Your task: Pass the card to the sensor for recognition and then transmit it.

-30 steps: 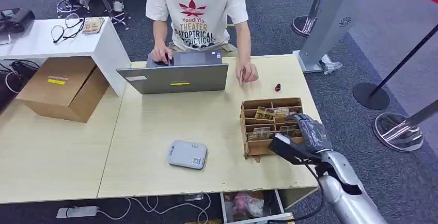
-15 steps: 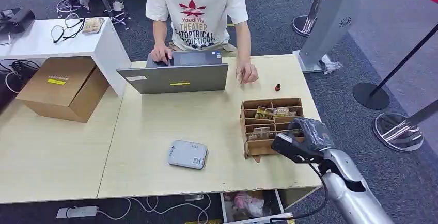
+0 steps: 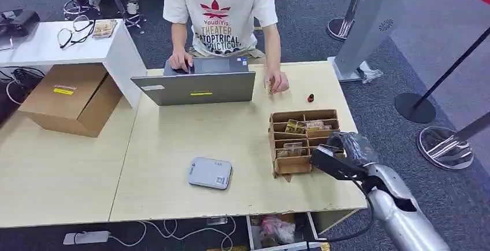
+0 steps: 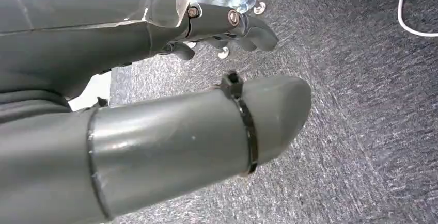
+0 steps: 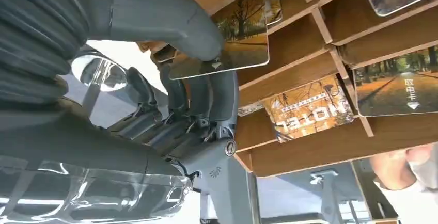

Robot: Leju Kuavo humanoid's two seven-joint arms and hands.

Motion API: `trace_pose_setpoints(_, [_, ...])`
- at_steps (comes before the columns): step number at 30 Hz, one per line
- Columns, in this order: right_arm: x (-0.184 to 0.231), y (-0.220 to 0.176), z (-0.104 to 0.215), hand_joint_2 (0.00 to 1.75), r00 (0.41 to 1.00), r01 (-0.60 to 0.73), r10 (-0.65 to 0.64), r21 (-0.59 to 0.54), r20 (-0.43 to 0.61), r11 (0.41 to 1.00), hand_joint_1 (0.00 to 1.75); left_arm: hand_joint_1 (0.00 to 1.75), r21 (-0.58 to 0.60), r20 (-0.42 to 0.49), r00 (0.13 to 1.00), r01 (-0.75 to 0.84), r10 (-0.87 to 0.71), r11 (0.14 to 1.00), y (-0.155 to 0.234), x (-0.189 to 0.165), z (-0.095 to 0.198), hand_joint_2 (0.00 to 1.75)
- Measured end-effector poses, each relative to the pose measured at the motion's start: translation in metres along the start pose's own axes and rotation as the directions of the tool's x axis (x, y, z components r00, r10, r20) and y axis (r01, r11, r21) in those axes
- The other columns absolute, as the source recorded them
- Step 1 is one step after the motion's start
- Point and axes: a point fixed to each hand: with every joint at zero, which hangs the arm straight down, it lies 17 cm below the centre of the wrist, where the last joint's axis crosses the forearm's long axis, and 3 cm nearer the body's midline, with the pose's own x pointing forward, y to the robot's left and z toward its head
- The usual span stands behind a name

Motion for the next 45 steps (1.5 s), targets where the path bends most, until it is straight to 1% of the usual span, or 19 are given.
trace_pose_setpoints(1, [0.0, 0.0, 0.0, 1.75, 1.0, 0.002, -0.002, 0.004, 0.0, 1.0, 1.61, 0.0, 0.0, 0.0, 1.0, 0.0, 0.0, 1.0, 0.0, 0.0, 0.0, 0.0])
trace_pose_setpoints(2, [-0.001, -0.001, 0.0, 1.75, 1.0, 0.006, -0.006, 0.009, -0.001, 1.0, 1.59, 0.0, 0.0, 0.0, 1.0, 0.001, -0.001, 1.0, 0.0, 0.0, 0.0, 0.0])
trace_pose_setpoints(5, [-0.002, -0.003, -0.002, 1.75, 1.0, 0.015, -0.015, 0.022, 0.002, 1.0, 1.62, 0.0, 0.0, 0.002, 1.0, 0.004, -0.004, 1.0, 0.0, 0.0, 0.0, 0.0])
trace_pose_setpoints(9, [0.0, -0.01, -0.008, 1.75, 0.999, 0.047, -0.049, 0.058, 0.022, 0.997, 1.61, 0.0, 0.001, 0.005, 1.0, 0.007, -0.007, 1.0, 0.001, 0.001, 0.0, 0.0])
trace_pose_setpoints(11, [0.001, -0.02, -0.015, 1.75, 0.997, 0.068, -0.07, 0.064, 0.035, 0.996, 1.61, 0.0, 0.003, 0.009, 1.0, 0.011, -0.011, 1.0, 0.001, 0.002, 0.0, 0.0])
trace_pose_setpoints(16, [-0.001, -0.047, -0.032, 1.75, 0.994, 0.09, -0.093, 0.046, 0.053, 0.995, 1.61, 0.0, 0.005, 0.013, 1.0, 0.014, -0.014, 1.0, 0.001, 0.003, 0.0, 0.0])
trace_pose_setpoints(17, [-0.001, -0.052, -0.035, 1.75, 0.994, 0.094, -0.097, 0.041, 0.055, 0.995, 1.64, 0.0, 0.005, 0.014, 1.0, 0.014, -0.014, 1.0, 0.001, 0.003, 0.0, 0.0])
trace_pose_setpoints(21, [0.002, -0.074, -0.048, 1.75, 0.992, 0.103, -0.104, 0.017, 0.073, 0.995, 1.61, 0.0, 0.007, 0.016, 1.0, 0.012, -0.013, 1.0, 0.001, 0.005, 0.0, 0.0])
trace_pose_setpoints(24, [0.004, -0.089, -0.055, 1.75, 0.99, 0.114, -0.114, 0.003, 0.084, 0.993, 1.64, 0.0, 0.012, 0.018, 1.0, 0.011, -0.012, 1.0, 0.001, 0.006, 0.0, 0.0])
trace_pose_setpoints(26, [0.007, -0.099, -0.06, 1.75, 0.988, 0.118, -0.117, -0.007, 0.096, 0.993, 1.64, 0.0, 0.015, 0.019, 1.0, 0.011, -0.011, 1.0, 0.001, 0.007, 0.0, 0.0])
trace_pose_setpoints(29, [0.012, -0.113, -0.066, 1.75, 0.986, 0.123, -0.12, -0.023, 0.113, 0.992, 1.59, 0.0, 0.019, 0.024, 1.0, 0.015, -0.015, 1.0, 0.001, 0.009, 0.001, 0.0])
trace_pose_setpoints(30, [0.013, -0.116, -0.067, 1.75, 0.986, 0.124, -0.12, -0.028, 0.117, 0.992, 1.62, 0.0, 0.019, 0.025, 1.0, 0.015, -0.015, 1.0, 0.001, 0.01, 0.001, 0.0])
trace_pose_setpoints(32, [0.015, -0.123, -0.069, 1.75, 0.984, 0.131, -0.125, -0.038, 0.126, 0.991, 1.59, 0.0, 0.019, 0.029, 0.999, 0.02, -0.021, 1.0, 0.001, 0.011, 0.001, 0.0])
trace_pose_setpoints(34, [0.018, -0.129, -0.071, 1.75, 0.982, 0.138, -0.131, -0.046, 0.134, 0.989, 1.61, 0.0, 0.02, 0.031, 0.999, 0.026, -0.027, 0.999, 0.001, 0.013, 0.001, 0.0])
trace_pose_setpoints(35, [0.02, -0.133, -0.072, 1.75, 0.981, 0.141, -0.133, -0.049, 0.14, 0.989, 1.59, 0.0, 0.02, 0.031, 0.999, 0.028, -0.028, 0.999, 0.0, 0.014, 0.001, 0.0])
trace_pose_setpoints(38, [0.026, -0.147, -0.077, 1.75, 0.978, 0.146, -0.135, -0.063, 0.157, 0.987, 1.61, 0.0, 0.021, 0.038, 0.999, 0.035, -0.036, 0.999, 0.001, 0.018, 0.001, 0.0])
trace_pose_setpoints(42, [0.041, -0.176, -0.09, 1.75, 0.973, 0.152, -0.131, -0.099, 0.19, 0.983, 1.62, 0.0, 0.025, 0.045, 0.998, 0.047, -0.048, 0.999, 0.003, 0.025, 0.0, 0.0])
trace_pose_setpoints(43, [0.045, -0.181, -0.094, 1.75, 0.972, 0.154, -0.131, -0.104, 0.197, 0.983, 1.68, 0.0, 0.026, 0.049, 0.997, 0.05, -0.051, 0.998, 0.004, 0.027, 0.0, 0.0])
trace_pose_setpoints(45, [0.054, -0.19, -0.102, 1.75, 0.969, 0.158, -0.132, -0.113, 0.21, 0.981, 1.64, 0.0, 0.027, 0.053, 0.997, 0.055, -0.056, 0.998, 0.004, 0.03, 0.0, 0.0])
